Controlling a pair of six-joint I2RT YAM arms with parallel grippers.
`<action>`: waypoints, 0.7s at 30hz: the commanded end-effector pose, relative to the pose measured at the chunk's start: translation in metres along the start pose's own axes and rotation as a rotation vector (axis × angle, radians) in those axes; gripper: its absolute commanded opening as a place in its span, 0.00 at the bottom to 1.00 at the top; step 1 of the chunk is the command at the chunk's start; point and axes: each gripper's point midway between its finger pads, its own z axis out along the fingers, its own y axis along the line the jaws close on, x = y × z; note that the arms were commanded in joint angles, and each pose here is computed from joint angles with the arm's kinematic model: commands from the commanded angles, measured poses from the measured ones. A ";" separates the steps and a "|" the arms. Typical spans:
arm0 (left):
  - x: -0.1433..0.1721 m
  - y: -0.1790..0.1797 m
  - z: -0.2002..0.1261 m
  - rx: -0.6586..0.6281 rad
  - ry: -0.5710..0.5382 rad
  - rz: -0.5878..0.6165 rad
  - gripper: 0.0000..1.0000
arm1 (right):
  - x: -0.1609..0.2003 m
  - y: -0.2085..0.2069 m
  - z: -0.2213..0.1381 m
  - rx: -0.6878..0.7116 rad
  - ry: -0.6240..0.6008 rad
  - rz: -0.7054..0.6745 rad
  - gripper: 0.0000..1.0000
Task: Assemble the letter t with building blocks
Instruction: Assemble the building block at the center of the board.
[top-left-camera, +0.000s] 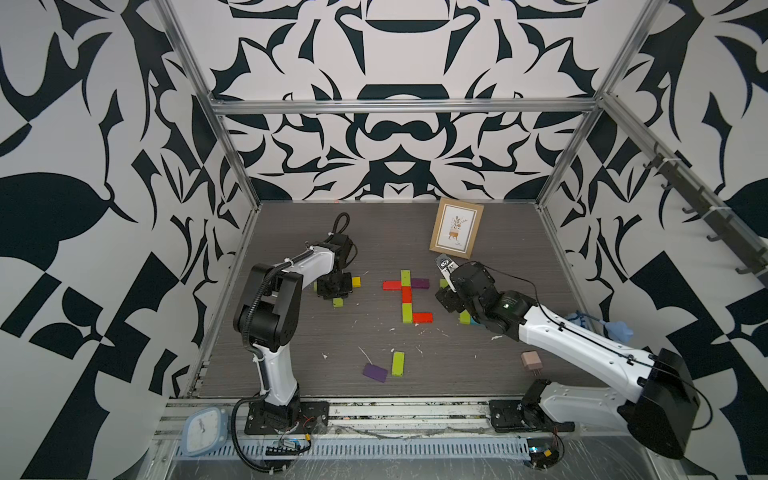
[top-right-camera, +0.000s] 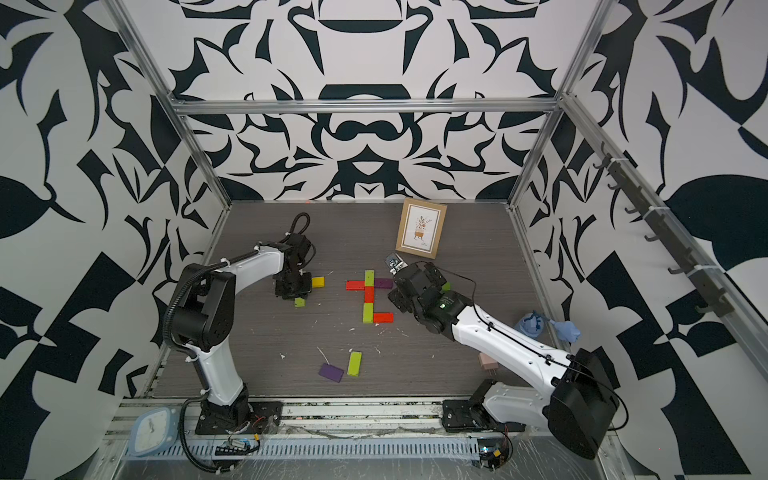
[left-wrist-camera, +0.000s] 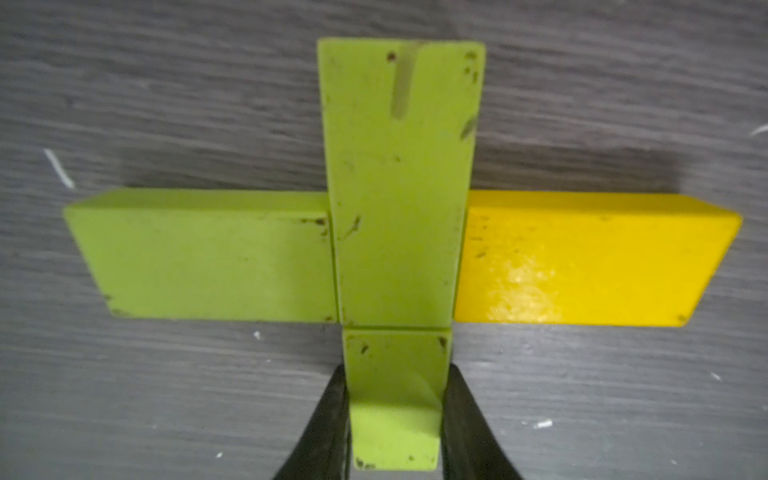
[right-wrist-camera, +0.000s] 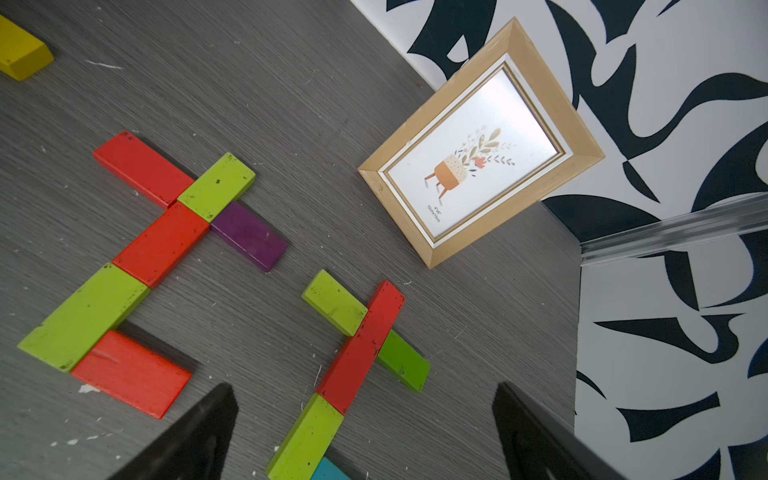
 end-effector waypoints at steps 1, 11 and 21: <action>0.001 0.007 0.015 -0.029 0.032 -0.013 0.28 | -0.017 -0.007 -0.006 0.021 -0.044 0.017 1.00; 0.003 0.010 0.013 -0.042 0.031 -0.012 0.45 | -0.018 -0.007 -0.006 0.018 -0.048 0.018 0.99; 0.002 0.002 0.003 0.021 -0.002 -0.003 0.64 | -0.019 -0.006 -0.007 0.013 -0.050 0.017 1.00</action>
